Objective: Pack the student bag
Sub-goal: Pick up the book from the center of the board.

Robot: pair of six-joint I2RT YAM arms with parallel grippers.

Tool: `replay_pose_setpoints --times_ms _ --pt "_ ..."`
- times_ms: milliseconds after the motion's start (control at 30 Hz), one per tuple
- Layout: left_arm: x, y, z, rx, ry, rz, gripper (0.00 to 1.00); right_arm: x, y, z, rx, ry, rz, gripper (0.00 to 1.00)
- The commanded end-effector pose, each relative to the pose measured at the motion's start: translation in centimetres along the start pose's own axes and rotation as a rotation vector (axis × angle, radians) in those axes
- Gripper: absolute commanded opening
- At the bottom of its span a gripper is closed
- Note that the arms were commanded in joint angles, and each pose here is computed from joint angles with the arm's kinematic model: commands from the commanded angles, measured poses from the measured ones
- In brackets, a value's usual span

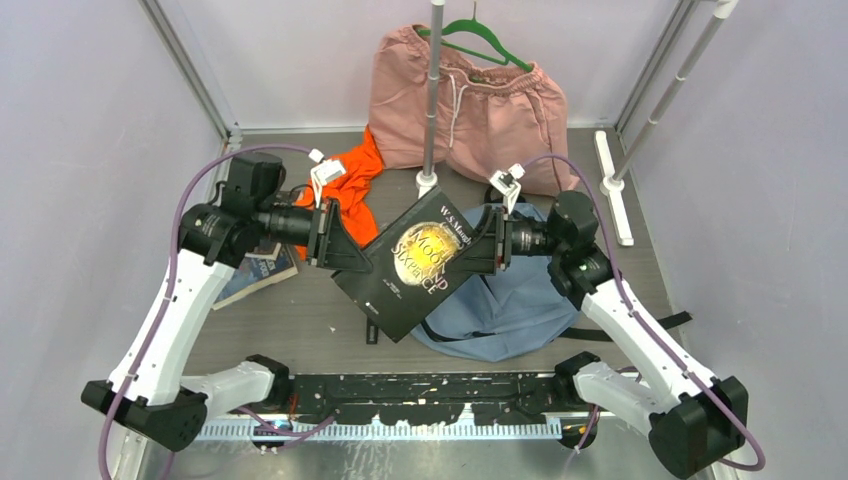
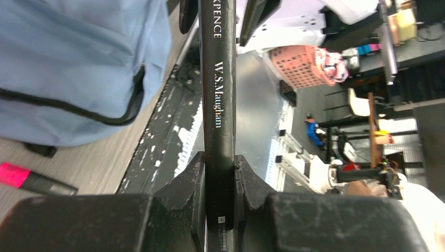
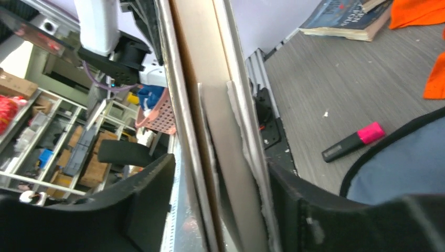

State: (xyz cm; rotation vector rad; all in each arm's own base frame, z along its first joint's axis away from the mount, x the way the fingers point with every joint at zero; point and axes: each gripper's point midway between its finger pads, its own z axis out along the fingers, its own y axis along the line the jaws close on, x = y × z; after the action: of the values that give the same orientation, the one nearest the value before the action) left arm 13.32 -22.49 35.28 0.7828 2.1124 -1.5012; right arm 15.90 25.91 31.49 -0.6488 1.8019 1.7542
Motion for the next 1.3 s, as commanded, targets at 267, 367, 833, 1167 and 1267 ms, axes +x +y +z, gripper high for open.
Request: replay_pose_setpoints --times_ms 267,367,833,1167,1267 --pt "-1.6 -3.2 -0.8 0.21 -0.023 0.115 0.0 -2.9 4.7 0.0 -0.176 -0.106 0.009 0.19" --pt "-1.8 -2.1 -0.7 0.152 -0.043 0.12 0.29 -4.4 4.0 0.4 -0.198 -0.194 0.084 0.01" --pt "-5.8 5.7 -7.5 -0.471 -0.401 0.047 0.98 -8.7 -0.9 0.0 -0.064 -0.535 0.245 0.01" --pt "-3.9 10.3 -7.0 -0.436 -0.674 -0.334 0.99 -10.4 -1.4 -0.8 0.068 -0.613 0.174 0.01" --pt "-4.1 10.7 -6.1 -0.292 -0.777 -0.389 0.99 -10.8 -1.4 -0.3 0.042 -0.605 0.18 0.01"
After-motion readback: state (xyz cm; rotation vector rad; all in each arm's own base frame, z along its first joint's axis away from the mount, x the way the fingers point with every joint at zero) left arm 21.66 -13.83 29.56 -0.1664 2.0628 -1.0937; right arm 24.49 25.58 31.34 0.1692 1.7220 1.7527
